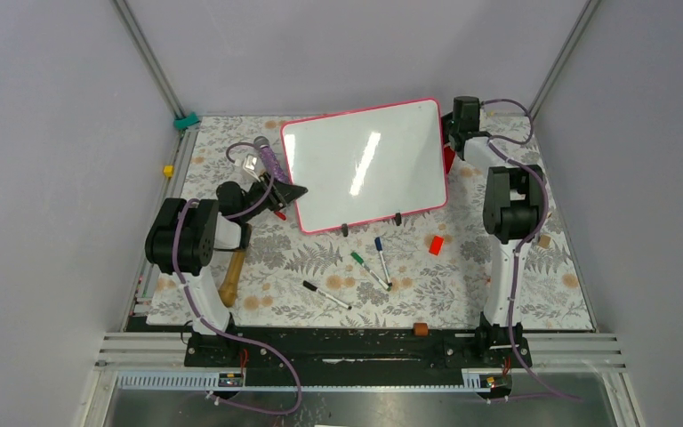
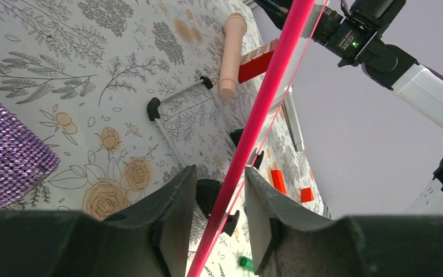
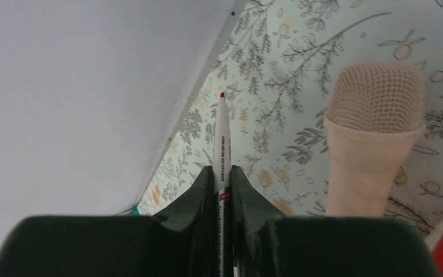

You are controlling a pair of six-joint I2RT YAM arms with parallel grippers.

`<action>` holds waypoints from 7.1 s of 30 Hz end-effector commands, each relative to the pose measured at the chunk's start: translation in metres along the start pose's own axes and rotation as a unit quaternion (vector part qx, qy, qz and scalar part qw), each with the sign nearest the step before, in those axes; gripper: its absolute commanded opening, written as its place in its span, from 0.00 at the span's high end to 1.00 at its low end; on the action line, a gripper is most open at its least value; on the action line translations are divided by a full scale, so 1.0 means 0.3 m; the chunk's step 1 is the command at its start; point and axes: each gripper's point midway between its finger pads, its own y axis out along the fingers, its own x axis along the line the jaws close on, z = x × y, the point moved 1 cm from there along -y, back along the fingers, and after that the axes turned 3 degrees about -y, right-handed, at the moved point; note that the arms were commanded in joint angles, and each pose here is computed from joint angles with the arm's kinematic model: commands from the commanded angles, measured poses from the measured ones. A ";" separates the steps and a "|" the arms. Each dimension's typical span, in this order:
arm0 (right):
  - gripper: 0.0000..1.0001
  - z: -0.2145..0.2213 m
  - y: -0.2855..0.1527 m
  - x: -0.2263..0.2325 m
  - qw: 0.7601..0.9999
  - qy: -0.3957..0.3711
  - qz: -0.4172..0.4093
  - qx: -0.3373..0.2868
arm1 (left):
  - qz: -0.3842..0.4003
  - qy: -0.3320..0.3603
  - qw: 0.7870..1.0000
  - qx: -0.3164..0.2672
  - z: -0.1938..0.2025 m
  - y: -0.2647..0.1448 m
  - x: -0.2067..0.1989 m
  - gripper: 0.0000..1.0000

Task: Write a sentence on the whiteboard
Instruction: Move the whiteboard to the center of the board, then write a sentence on the whiteboard.

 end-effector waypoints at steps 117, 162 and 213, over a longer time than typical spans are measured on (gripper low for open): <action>1.00 -0.030 -0.409 -0.027 0.999 -0.013 -0.040 0.013 | 0.024 0.067 0.994 0.085 0.286 -0.178 -0.153 0.61; 1.00 -0.307 -0.950 -0.136 0.981 -0.078 0.016 -0.178 | 0.094 0.117 0.987 0.062 0.247 -0.116 -0.167 0.01; 1.00 -0.175 -1.224 0.007 0.975 -0.098 -0.118 -0.161 | 0.219 0.081 0.948 0.218 0.226 -0.136 -0.272 0.01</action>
